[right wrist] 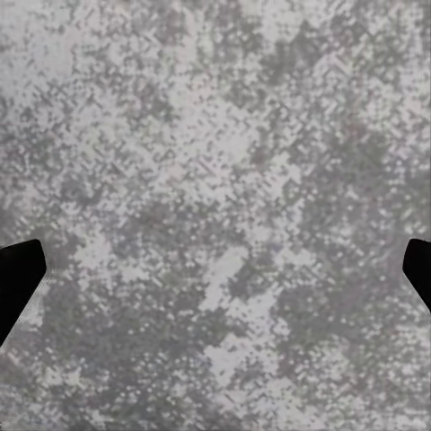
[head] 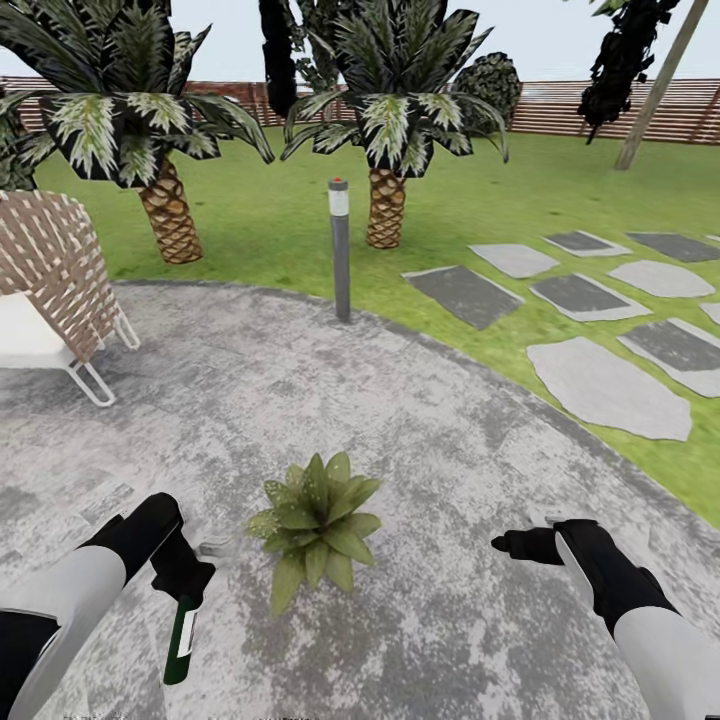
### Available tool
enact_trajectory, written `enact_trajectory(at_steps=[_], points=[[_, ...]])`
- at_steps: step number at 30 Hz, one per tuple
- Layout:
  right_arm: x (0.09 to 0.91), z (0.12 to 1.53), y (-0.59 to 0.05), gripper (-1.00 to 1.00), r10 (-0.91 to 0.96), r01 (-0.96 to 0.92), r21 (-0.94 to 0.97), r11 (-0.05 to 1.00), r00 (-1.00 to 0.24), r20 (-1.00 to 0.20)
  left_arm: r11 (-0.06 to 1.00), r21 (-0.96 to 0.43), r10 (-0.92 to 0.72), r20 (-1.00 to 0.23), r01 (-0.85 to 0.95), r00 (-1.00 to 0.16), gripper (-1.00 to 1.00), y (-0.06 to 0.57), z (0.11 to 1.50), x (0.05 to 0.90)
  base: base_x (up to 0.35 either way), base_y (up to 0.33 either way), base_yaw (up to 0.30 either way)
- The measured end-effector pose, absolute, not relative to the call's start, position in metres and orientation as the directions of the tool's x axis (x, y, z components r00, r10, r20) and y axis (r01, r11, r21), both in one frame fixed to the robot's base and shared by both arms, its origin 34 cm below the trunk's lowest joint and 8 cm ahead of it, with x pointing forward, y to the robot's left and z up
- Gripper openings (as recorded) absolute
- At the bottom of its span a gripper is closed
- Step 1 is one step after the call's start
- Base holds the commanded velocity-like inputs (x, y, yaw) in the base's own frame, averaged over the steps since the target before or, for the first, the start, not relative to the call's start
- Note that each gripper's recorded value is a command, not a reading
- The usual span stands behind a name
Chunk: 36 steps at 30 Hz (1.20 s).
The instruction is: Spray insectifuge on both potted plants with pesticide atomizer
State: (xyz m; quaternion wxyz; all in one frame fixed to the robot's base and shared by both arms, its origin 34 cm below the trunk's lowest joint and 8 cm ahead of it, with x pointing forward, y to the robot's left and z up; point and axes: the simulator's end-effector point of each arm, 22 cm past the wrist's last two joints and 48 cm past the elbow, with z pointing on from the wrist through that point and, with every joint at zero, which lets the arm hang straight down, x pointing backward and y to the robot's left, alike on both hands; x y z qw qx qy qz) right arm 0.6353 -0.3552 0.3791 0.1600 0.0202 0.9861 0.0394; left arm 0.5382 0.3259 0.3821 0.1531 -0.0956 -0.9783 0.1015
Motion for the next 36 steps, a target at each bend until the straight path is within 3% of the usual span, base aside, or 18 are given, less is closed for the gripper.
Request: enact_trajectory(at_steps=[14,23,28,36], points=[[0.636,0.380,-0.355,1.00,0.053,0.027,0.085,0.996,-0.948,-0.315,0.961,-0.230,0.219,0.279,0.157,-0.935,-1.00,0.325,0.382,0.538,0.109,-0.252,0.053],[0.635,0.379,-0.355,1.00,0.053,0.028,0.085,0.996,-0.948,-0.313,0.961,-0.228,0.219,0.278,0.157,-0.935,-1.00,0.326,0.382,0.539,-0.066,-0.311,0.233],[0.635,0.379,-0.355,1.00,0.053,0.027,0.084,0.996,-0.948,-0.314,0.961,-0.230,0.218,0.279,0.156,-0.935,-1.00,0.325,0.382,0.538,-0.036,-0.072,0.248],[0.636,0.380,-0.355,1.00,0.052,0.027,0.085,0.996,-0.947,-0.316,0.956,-0.249,0.227,0.282,0.157,-0.932,-1.00,0.312,0.379,0.534,-0.001,-0.002,0.023]])
